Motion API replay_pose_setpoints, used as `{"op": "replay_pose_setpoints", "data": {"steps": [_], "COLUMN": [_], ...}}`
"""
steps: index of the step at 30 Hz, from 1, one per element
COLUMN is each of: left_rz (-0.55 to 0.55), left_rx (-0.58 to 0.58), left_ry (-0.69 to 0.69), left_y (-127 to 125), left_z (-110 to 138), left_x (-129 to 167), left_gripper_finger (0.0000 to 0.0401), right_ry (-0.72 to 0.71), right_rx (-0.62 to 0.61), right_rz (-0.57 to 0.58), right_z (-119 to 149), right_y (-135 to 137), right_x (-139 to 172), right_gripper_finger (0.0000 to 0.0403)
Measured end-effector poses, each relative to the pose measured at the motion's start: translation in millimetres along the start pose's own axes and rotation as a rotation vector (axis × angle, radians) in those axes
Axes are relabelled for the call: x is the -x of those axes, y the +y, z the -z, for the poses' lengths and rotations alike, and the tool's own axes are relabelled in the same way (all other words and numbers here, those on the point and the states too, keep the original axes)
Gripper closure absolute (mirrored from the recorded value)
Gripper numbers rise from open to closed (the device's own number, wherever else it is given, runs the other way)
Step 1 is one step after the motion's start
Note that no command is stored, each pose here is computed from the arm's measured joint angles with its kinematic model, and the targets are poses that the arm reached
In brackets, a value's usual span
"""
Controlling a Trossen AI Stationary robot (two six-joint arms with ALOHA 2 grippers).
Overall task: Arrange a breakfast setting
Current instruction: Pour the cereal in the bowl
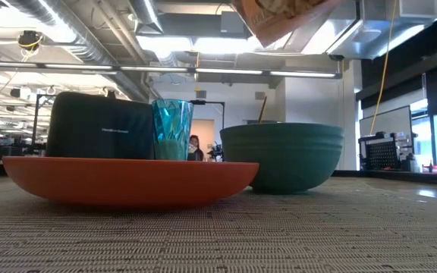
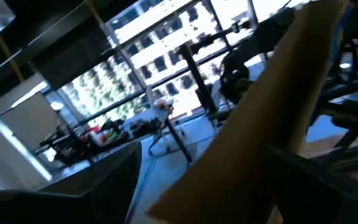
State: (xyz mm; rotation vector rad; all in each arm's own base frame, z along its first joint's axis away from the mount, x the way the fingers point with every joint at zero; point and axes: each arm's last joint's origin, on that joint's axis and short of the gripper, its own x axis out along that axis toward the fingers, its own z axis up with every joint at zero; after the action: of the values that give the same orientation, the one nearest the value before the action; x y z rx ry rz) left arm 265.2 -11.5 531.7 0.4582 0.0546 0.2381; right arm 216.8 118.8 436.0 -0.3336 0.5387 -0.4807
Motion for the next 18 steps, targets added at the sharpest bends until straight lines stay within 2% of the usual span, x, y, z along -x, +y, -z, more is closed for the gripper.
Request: {"op": "replay_pose_setpoints", "data": {"steps": [3, 5, 10, 15, 18], "left_rz": [-0.127, -0.158, -0.18, -0.186, -0.181], "left_rx": [0.135, 0.211, 0.332, 0.419, 0.426], "left_ry": [0.044, 0.046, 0.098, 0.165, 0.188], "left_y": [4, 6, 13, 14, 12], "left_z": [-3, -5, 2, 12, 15], "left_x": [-6, -7, -5, -8, -11], "left_gripper_finger": [0.009, 0.0098, 0.0119, 0.0142, 0.0167], "right_ry": [0.006, -0.012, -0.039, -0.034, -0.033], "right_rx": [0.066, 0.106, 0.214, 0.303, 0.334], "right_rz": [0.045, 0.097, 0.213, 0.234, 0.26], "right_z": [1, 0, -3, -3, -3], "right_y": [-4, -5, -6, -7, -6], "right_x": [-3, -3, -3, -2, -3], "right_gripper_finger": [0.0403, 0.0403, 0.0403, 0.0403, 0.0403]}}
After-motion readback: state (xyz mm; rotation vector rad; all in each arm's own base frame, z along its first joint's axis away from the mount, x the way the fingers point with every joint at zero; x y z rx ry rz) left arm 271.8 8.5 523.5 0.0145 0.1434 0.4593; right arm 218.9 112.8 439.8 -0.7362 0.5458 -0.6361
